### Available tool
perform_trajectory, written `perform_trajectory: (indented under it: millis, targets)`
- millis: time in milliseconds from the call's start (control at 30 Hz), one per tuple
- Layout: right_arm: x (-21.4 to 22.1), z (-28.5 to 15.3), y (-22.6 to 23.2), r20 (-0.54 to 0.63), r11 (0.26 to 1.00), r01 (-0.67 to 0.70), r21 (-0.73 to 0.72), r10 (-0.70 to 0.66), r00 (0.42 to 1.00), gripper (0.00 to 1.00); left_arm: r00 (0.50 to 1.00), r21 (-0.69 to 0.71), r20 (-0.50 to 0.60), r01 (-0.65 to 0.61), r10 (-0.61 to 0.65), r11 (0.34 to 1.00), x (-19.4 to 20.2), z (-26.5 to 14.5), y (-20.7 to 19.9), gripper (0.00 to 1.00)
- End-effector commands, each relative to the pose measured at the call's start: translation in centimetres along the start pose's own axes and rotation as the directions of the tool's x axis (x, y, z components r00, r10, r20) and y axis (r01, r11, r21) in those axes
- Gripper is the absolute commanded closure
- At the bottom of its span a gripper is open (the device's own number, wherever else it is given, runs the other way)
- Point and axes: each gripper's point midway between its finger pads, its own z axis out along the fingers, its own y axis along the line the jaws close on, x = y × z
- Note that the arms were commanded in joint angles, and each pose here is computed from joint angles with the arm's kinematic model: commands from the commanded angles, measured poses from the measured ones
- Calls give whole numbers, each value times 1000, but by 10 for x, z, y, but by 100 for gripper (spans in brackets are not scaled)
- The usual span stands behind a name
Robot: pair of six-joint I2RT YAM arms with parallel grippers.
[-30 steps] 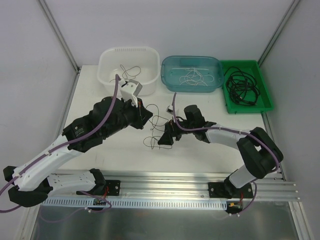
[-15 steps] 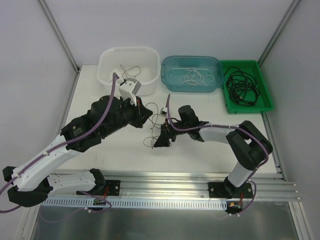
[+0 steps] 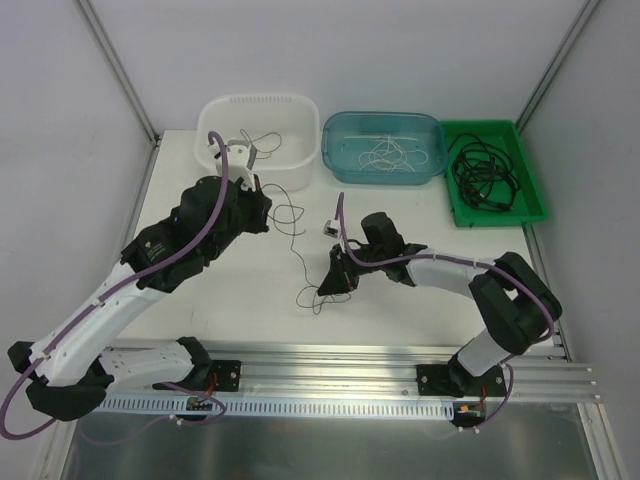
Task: Untangle the cables
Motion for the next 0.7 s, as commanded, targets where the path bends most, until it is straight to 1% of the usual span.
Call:
perform_trajectory:
  millis: [0, 33, 100, 133, 167, 233, 267, 400, 500, 600, 633, 667]
  targets:
    - [-1, -17, 24, -13, 994, 104, -27, -104, 994, 85, 1000, -159, 5, 0, 1, 987, -8, 8, 43, 100]
    - [6, -22, 26, -35, 996, 86, -20, -87, 996, 88, 1000, -203, 6, 6, -5, 979, -10, 12, 57, 100]
    - [9, -29, 32, -45, 993, 118, -14, -119, 992, 91, 1000, -231, -3, 5, -6, 973, -12, 17, 68, 100]
    - [16, -32, 33, -67, 995, 102, -10, -103, 992, 93, 1000, -268, -4, 12, -14, 963, -13, 20, 81, 100]
    - [17, -34, 35, -67, 993, 114, -13, -114, 991, 94, 1000, -287, -7, 20, -22, 958, -15, 24, 89, 100]
    - [29, -41, 41, -104, 996, 91, -10, -92, 990, 94, 999, -299, -10, 35, -40, 954, -17, 27, 99, 100]
    - [32, -43, 42, -111, 996, 89, -8, -90, 990, 94, 999, -333, 0, 52, -55, 942, -22, 28, 112, 100]
    - [44, -51, 50, -134, 998, 60, -6, -60, 989, 94, 997, -381, 25, 77, -73, 921, -35, 27, 135, 100]
    - [55, -56, 56, -159, 1000, 30, -4, -30, 987, 92, 996, -388, 43, 92, -81, 917, -46, 27, 142, 100]
    - [64, -60, 61, -181, 1000, 1, 2, -1, 984, 87, 995, -379, 61, 93, -75, 921, -57, 27, 142, 100]
    - [67, -61, 63, -190, 1000, -14, 2, 14, 982, 83, 995, -374, 65, 92, -72, 923, -59, 26, 140, 100]
    - [68, -61, 65, -195, 1000, -27, 3, 27, 981, 83, 995, -361, 75, 95, -73, 928, -65, 25, 137, 100]
